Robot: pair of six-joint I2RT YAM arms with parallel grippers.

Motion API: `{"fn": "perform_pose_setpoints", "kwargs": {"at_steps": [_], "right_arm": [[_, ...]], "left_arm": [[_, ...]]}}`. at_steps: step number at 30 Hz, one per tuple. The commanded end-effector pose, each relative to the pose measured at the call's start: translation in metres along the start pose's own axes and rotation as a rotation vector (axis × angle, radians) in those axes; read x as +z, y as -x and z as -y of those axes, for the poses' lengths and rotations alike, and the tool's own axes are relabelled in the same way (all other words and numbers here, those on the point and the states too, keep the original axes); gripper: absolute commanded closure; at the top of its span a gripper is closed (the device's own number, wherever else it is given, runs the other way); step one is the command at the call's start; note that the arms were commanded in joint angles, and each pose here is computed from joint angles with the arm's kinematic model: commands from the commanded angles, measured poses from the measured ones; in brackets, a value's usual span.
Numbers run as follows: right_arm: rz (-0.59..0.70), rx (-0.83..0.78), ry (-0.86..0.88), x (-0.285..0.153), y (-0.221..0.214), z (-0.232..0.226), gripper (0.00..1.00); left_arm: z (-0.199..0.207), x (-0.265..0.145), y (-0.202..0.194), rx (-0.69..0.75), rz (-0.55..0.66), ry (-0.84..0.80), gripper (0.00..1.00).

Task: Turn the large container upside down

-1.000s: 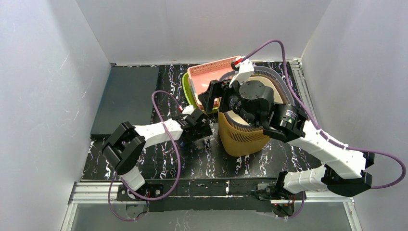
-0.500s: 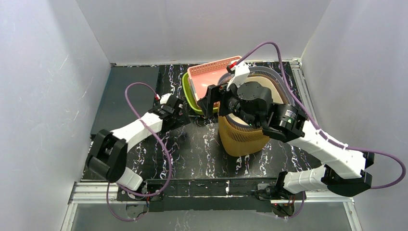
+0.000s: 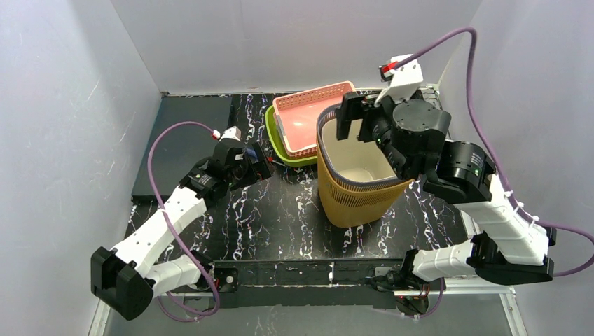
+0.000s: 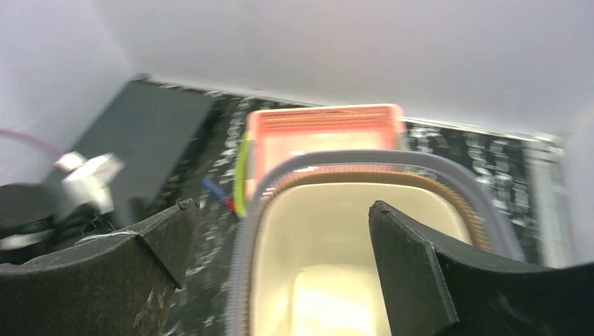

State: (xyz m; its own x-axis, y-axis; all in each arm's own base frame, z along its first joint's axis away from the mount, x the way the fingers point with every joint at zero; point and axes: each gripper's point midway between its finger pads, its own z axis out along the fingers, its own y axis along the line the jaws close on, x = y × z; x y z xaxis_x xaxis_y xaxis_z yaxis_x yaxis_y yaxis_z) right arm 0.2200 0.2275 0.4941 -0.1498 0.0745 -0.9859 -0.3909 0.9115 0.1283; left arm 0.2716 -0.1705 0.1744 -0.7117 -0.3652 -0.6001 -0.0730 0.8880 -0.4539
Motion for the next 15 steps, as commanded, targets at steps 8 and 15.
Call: {"fn": "perform_pose_setpoints", "kwargs": {"at_steps": [8, 15], "right_arm": [[0.053, -0.273, -0.689, -0.062, 0.019, 0.140, 0.01], [-0.051, -0.375, -0.602, -0.042, -0.013, 0.129, 0.01]], "left_arm": [[0.067, -0.039, -0.007, -0.061, -0.121, -0.336, 0.02], [0.104, -0.061, 0.015, -0.051, -0.104, -0.444, 0.02]]}}
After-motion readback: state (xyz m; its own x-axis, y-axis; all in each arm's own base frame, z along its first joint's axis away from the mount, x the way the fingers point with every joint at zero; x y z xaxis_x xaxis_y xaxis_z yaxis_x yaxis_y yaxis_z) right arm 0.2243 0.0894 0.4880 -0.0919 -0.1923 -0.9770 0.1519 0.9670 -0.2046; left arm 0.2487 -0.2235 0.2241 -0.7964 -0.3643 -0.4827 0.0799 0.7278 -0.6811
